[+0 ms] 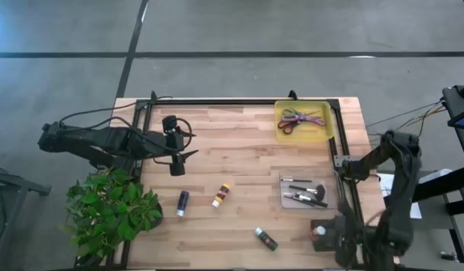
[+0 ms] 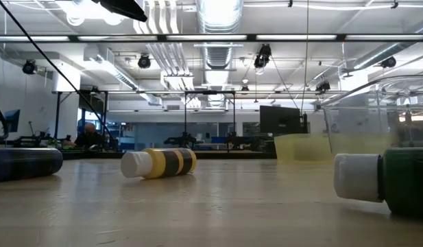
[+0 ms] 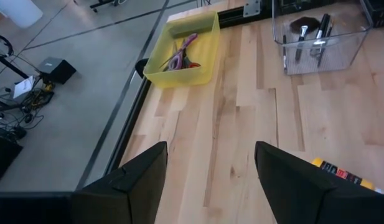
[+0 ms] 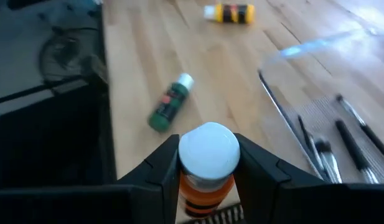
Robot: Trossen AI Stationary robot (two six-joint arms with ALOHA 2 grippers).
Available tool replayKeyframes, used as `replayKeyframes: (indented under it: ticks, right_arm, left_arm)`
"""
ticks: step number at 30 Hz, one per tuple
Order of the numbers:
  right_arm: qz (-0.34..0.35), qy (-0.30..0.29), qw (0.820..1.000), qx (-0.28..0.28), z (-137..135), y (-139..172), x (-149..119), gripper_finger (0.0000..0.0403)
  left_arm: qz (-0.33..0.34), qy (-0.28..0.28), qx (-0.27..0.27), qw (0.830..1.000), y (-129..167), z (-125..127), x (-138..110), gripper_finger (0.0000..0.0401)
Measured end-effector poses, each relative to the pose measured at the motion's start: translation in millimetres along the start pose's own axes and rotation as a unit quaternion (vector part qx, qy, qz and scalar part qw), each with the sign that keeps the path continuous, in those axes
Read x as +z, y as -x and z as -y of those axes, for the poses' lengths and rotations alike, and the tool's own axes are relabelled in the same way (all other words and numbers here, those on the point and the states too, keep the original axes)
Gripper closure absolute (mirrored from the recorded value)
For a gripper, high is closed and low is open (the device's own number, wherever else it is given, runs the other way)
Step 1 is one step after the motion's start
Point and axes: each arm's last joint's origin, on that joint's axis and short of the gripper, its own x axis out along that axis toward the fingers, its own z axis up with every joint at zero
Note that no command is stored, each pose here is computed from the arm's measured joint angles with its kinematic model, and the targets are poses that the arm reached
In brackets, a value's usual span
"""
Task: Pick & Place Paint Supplies
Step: Put the orange paint bottle into the black bin
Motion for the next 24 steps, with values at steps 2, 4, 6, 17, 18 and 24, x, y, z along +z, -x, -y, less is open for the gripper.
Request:
replayKeyframes:
  ticks: [2,4,6,17,18,24]
  right_arm:
    - [-0.007,0.0,1.0,-0.028,-6,1,-10,0.0292]
    - [-0.013,0.0,0.998,-0.059,-10,3,-20,0.0292]
    - [-0.008,-0.009,0.996,-0.084,-11,8,-24,0.0292]
    - [-0.028,-0.053,0.991,-0.12,-5,9,-19,0.0292]
    - [-0.033,-0.052,0.99,-0.127,-4,7,-18,0.0292]
    - [-0.041,-0.061,0.986,-0.152,8,-1,-19,0.0292]
  left_arm:
    - [0.001,0.0,0.0,1.0,0,0,0,0.0153]
    - [0.004,0.001,0.0,1.0,0,0,1,0.0153]
    - [0.005,0.002,0.001,1.0,0,0,1,0.0153]
    - [0.005,0.002,0.0,1.0,0,0,1,0.0153]
    - [0.005,0.002,0.001,1.0,0,0,1,0.0153]
    - [0.005,0.001,0.0,1.0,0,0,1,0.0153]
